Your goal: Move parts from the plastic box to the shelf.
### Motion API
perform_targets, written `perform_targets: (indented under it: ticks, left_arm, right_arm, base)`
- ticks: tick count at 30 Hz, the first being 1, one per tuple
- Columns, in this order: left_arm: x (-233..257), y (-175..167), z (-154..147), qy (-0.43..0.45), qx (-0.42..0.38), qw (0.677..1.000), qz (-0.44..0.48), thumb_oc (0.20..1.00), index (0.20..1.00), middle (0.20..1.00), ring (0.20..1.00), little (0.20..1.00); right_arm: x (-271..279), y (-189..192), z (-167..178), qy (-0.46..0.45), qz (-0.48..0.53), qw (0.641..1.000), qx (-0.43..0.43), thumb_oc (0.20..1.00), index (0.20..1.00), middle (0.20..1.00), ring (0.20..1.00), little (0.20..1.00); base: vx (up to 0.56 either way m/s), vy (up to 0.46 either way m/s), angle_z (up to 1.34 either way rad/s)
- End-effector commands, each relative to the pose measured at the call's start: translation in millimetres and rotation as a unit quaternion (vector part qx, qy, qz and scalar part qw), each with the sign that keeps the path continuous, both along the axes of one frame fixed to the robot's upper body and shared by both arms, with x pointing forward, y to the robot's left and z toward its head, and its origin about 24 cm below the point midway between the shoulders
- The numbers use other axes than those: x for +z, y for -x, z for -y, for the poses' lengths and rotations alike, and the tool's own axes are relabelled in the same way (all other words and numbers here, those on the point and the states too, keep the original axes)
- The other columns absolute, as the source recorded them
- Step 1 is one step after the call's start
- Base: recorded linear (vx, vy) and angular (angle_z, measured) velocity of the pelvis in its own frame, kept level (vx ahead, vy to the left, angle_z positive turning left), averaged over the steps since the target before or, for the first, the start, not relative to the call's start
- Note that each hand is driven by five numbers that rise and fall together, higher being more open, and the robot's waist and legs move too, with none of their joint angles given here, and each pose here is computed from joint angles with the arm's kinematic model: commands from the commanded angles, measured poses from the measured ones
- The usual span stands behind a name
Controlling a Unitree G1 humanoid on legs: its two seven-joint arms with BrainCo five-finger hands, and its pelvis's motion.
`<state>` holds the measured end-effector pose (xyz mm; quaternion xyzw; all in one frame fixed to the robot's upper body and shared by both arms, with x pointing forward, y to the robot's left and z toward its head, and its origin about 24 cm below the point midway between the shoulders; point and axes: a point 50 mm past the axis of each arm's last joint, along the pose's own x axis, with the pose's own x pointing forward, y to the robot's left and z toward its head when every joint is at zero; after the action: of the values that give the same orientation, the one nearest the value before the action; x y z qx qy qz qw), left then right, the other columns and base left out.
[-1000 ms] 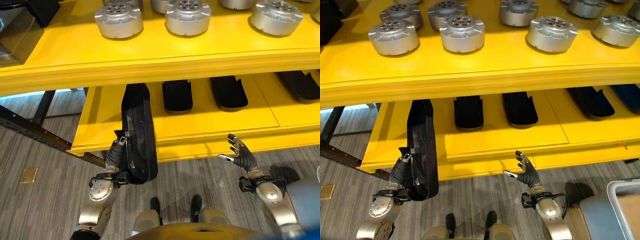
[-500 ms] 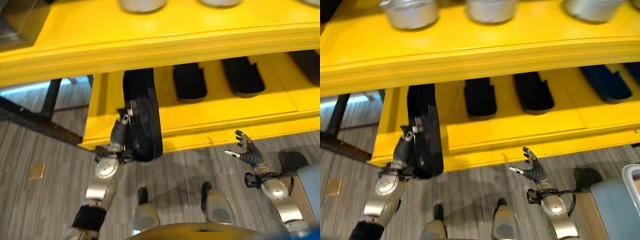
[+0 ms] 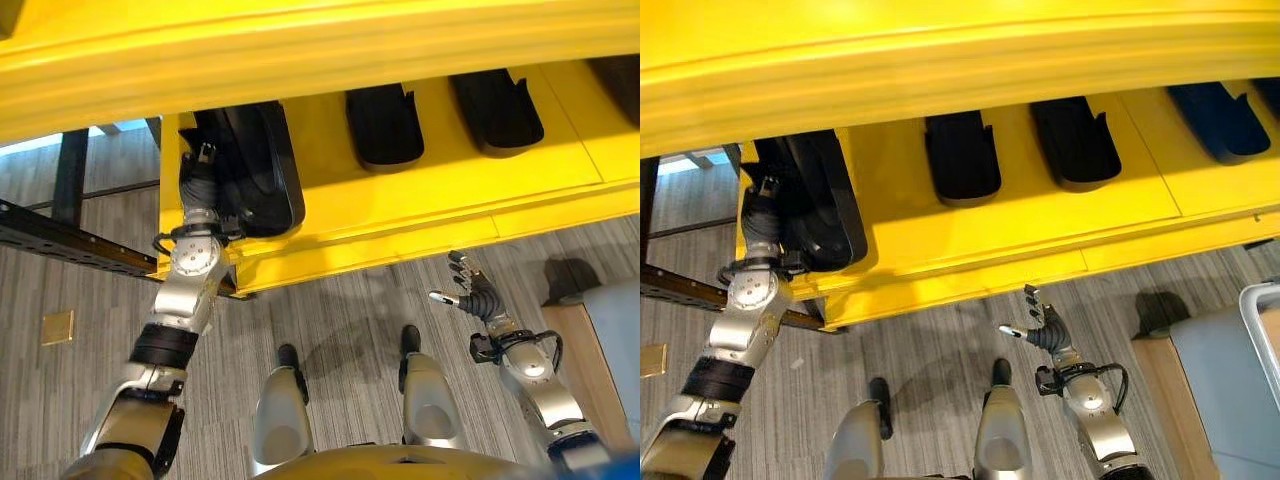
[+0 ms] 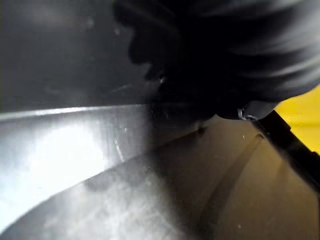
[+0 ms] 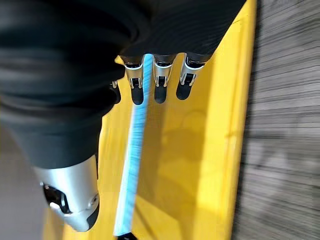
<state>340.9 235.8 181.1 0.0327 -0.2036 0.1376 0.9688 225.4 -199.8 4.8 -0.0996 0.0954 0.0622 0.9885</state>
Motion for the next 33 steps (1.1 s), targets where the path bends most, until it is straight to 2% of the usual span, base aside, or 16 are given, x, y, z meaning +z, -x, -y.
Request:
perform_targets:
  ticks: [1, 4, 6, 13, 21, 33]
  left_arm:
    - [49.0, -4.0, -14.3, 0.014, 0.015, 0.996, 0.088, 0.2, 0.2, 0.2, 0.2, 0.2]
    - [68.5, -14.0, -23.6, 0.028, 0.025, 0.995, 0.09, 0.2, 0.2, 0.2, 0.2, 0.2]
    - [80.9, -22.5, -32.1, 0.068, 0.029, 0.994, 0.086, 0.2, 0.2, 0.2, 0.2, 0.2]
    - [96.5, -27.3, -55.2, 0.117, 0.061, 0.988, 0.08, 0.2, 0.2, 0.2, 0.2, 0.2]
    - [97.5, -29.2, -78.3, 0.126, 0.108, 0.985, 0.047, 0.2, 0.2, 0.2, 0.2, 0.2]
    - [92.9, -31.5, -88.3, 0.13, 0.133, 0.982, 0.015, 0.2, 0.2, 0.2, 0.2, 0.2]
  right_arm:
    - [15.6, -0.7, -1.8, -0.015, 0.036, 0.999, 0.013, 1.0, 1.0, 1.0, 1.0, 1.0]
    - [16.6, -1.4, -4.1, -0.012, 0.038, 0.999, 0.021, 1.0, 1.0, 1.0, 1.0, 1.0]
    - [14.7, -0.7, -7.9, -0.013, 0.033, 0.999, 0.026, 1.0, 1.0, 1.0, 1.0, 1.0]
    - [10.3, 1.7, -14.4, -0.015, 0.022, 0.999, 0.032, 1.0, 1.0, 1.0, 1.0, 1.0]
    - [8.0, 6.6, -12.2, -0.013, 0.011, 0.999, 0.035, 1.0, 1.0, 1.0, 1.0, 1.0]
    - [8.2, 7.6, -9.5, -0.009, 0.008, 0.999, 0.036, 1.0, 1.0, 1.0, 1.0, 1.0]
  base:
    - [0.0, 0.0, 0.0]
    - [-0.05, -0.029, 0.06]
    - [-0.04, -0.036, 0.06]
    - [-0.02, -0.036, 0.02]
    - [0.02, -0.005, -0.01]
    - [0.0, -0.003, -0.01]
